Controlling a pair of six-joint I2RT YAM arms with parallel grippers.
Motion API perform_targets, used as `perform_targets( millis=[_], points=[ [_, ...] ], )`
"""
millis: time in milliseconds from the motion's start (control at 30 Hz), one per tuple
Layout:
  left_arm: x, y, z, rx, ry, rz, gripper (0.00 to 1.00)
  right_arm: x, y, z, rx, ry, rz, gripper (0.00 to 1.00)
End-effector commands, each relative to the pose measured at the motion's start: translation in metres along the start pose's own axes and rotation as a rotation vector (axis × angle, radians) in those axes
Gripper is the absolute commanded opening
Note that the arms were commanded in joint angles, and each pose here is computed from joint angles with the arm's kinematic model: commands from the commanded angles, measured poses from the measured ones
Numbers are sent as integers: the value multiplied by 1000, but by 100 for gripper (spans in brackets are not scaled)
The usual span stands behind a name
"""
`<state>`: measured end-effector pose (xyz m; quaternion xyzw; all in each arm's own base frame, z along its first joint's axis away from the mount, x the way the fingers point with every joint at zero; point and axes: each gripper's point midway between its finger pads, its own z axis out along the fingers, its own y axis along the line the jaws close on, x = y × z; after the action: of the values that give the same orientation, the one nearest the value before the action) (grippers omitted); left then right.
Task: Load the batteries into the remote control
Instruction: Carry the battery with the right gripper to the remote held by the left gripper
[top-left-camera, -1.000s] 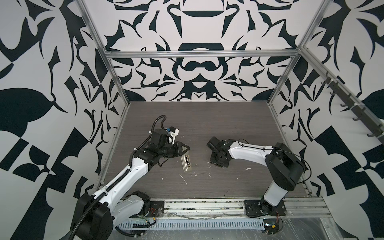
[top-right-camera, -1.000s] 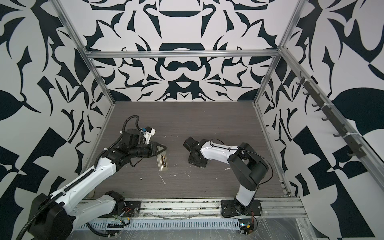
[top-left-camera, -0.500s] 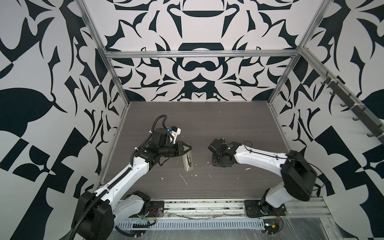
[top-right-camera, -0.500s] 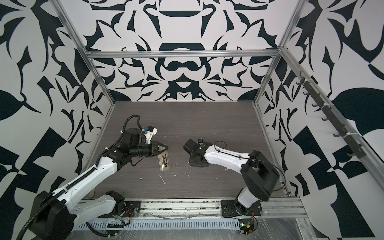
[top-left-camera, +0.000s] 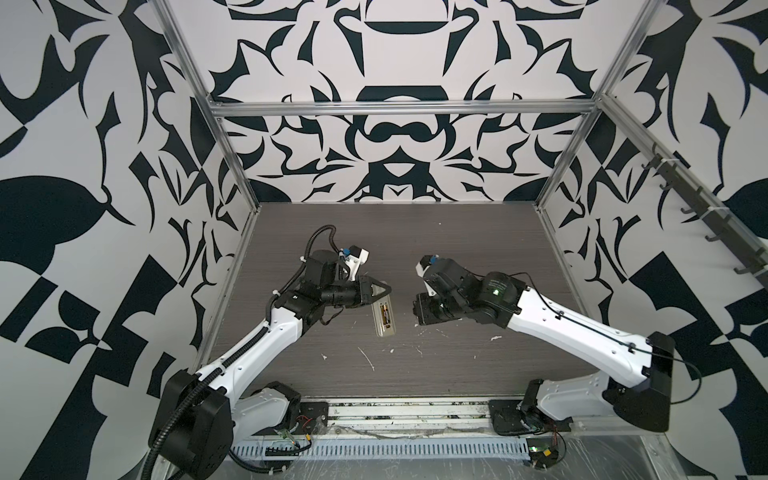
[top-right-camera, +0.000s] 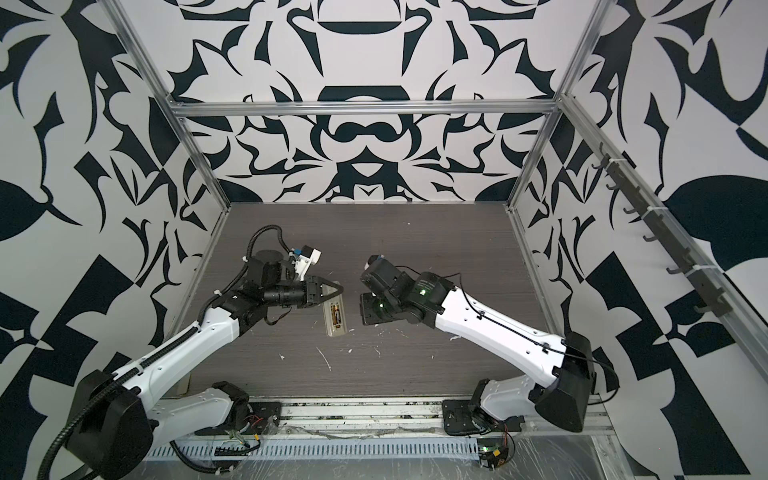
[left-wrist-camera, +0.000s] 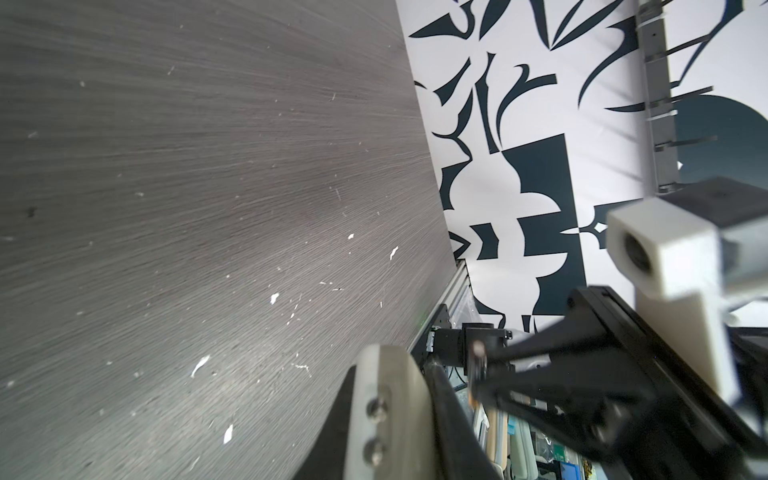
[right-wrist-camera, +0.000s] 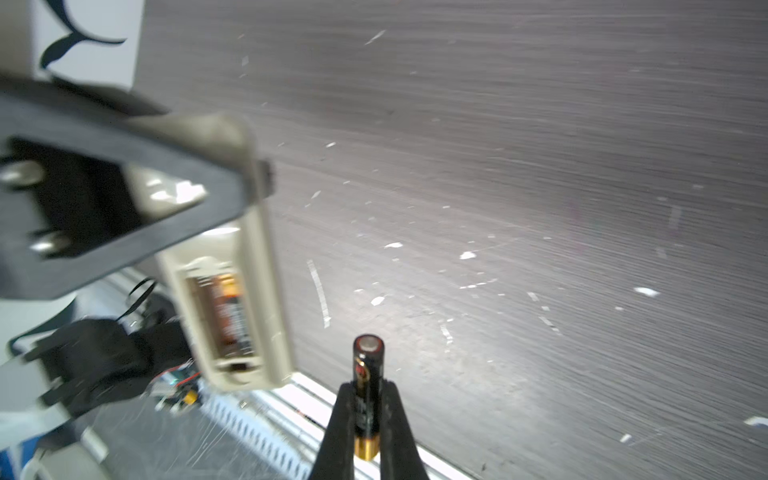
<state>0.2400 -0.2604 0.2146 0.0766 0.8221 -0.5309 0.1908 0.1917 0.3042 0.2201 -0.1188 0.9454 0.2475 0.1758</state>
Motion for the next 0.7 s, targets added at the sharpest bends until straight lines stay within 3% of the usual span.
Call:
perform_targets(
  millis=[0, 367, 667],
  points=[
    [-11, -21, -2, 57, -15, 44, 0, -3, 32, -6, -77, 40, -52, 0],
    [-11, -23, 0, 70, -2, 31, 0, -1, 57, 1, -161, 100, -78, 0],
    [-10, -23, 3, 74, -3, 24, 0, 2, 53, 17, -130, 137, -82, 0]
  ],
)
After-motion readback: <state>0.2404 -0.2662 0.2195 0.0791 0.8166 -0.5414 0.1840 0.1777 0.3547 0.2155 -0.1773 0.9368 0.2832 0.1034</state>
